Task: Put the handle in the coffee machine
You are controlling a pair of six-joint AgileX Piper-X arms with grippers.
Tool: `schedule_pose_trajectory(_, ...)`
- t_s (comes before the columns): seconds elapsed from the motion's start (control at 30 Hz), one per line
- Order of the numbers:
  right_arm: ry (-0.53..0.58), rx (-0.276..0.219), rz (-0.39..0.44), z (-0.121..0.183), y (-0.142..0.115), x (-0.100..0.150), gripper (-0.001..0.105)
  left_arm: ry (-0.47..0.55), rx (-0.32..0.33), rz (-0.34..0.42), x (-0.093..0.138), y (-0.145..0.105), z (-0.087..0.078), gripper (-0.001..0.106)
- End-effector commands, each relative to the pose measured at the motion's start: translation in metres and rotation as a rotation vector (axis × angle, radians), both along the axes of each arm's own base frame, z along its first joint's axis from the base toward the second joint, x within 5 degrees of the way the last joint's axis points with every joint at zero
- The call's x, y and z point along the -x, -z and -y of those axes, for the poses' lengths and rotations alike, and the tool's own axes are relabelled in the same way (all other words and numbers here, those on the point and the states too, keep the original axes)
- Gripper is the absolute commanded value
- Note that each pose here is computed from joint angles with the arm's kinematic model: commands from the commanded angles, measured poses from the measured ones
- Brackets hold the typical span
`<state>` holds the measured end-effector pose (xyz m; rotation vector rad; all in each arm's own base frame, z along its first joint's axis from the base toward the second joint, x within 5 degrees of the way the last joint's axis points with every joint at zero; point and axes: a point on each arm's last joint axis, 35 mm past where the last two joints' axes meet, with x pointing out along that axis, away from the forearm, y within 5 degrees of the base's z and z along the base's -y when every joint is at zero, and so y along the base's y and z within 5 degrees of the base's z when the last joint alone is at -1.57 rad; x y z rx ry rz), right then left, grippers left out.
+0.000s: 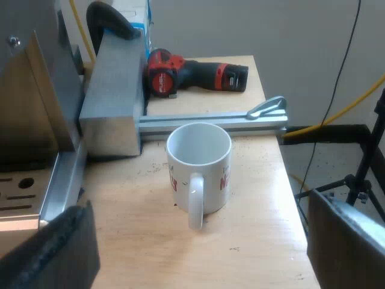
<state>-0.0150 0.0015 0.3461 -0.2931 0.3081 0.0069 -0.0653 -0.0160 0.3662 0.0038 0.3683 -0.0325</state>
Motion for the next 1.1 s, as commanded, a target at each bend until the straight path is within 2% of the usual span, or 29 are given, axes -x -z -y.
schedule_pose_trajectory(0.03,-0.011,0.009,0.028,0.0,-0.002,-0.006,0.074,-0.009,0.1,0.001,-0.009,0.0,-0.002,0.097)
schedule_pose_trajectory(0.07,-0.011,0.009,0.028,0.0,-0.001,-0.007,0.074,-0.01,0.118,0.003,-0.011,0.0,-0.003,0.097)
schedule_pose_trajectory(0.13,-0.031,0.004,0.032,0.0,0.004,-0.013,0.074,-0.023,0.209,0.011,-0.022,0.005,-0.005,0.097)
schedule_pose_trajectory(0.3,-0.092,-0.019,-0.014,-0.002,0.021,-0.026,0.074,0.011,0.22,0.023,-0.044,0.016,-0.009,0.097)
schedule_pose_trajectory(0.37,-0.093,-0.022,-0.031,-0.002,0.026,-0.029,0.074,0.033,0.211,0.02,-0.052,0.022,-0.009,0.097)
schedule_pose_trajectory(0.43,-0.093,-0.026,-0.067,-0.001,0.037,-0.034,0.074,0.075,0.144,0.013,-0.061,0.032,-0.01,0.097)
schedule_pose_trajectory(0.53,-0.093,-0.029,-0.097,-0.001,0.046,-0.038,0.074,0.09,0.105,-0.003,-0.07,0.042,-0.011,0.097)
schedule_pose_trajectory(0.83,-0.09,-0.04,-0.172,-0.001,0.069,-0.048,0.074,0.083,0.079,-0.095,-0.088,0.074,-0.012,0.097)
schedule_pose_trajectory(1.1,-0.087,-0.053,-0.231,0.0,0.088,-0.054,0.074,0.08,0.068,-0.092,-0.088,0.074,-0.012,0.097)
